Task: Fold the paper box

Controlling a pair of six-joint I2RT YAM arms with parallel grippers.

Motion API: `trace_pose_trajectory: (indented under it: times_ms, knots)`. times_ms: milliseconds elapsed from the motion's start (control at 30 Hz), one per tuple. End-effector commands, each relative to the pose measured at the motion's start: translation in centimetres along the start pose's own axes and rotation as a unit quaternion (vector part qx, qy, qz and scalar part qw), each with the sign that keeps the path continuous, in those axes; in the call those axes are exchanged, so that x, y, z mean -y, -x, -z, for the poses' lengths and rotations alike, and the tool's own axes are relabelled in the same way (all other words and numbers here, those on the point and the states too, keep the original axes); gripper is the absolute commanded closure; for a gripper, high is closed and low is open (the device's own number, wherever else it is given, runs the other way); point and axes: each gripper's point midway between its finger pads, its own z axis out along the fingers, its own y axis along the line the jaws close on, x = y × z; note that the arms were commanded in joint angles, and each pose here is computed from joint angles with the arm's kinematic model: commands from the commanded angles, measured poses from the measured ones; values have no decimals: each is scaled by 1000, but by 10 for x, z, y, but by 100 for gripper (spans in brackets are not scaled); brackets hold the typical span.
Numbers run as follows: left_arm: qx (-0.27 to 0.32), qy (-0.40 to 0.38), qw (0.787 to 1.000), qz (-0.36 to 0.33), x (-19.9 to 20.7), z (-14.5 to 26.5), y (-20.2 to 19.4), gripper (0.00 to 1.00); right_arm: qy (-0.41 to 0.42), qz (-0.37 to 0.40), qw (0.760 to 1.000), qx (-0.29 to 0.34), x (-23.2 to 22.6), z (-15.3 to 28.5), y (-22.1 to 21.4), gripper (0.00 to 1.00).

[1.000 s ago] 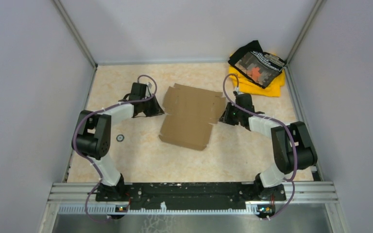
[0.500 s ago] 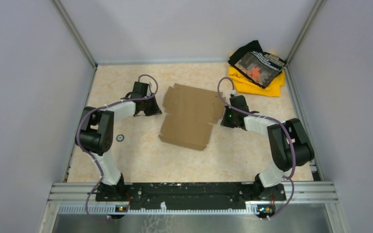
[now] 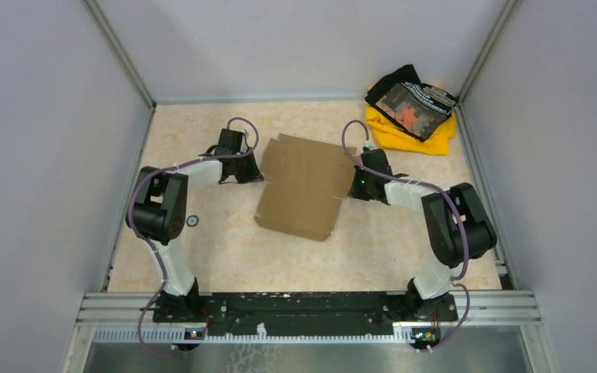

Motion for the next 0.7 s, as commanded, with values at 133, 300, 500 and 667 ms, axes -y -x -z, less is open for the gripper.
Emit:
trace_pose_trajectory:
  times_ms: [133, 300, 500, 667]
  knots:
    - [6, -11, 1000, -24, 20, -2, 4, 96, 17, 4, 1000, 21, -21, -1, 16, 96]
    - [10, -15, 999, -29, 27, 1, 5, 96, 24, 7, 999, 22, -27, 0, 17, 96]
    - [10, -14, 999, -32, 29, 3, 4, 96, 30, 14, 999, 26, -36, 2, 19, 96]
    - [8, -12, 999, -37, 31, 3, 2, 96, 33, 17, 999, 29, -41, 4, 22, 96]
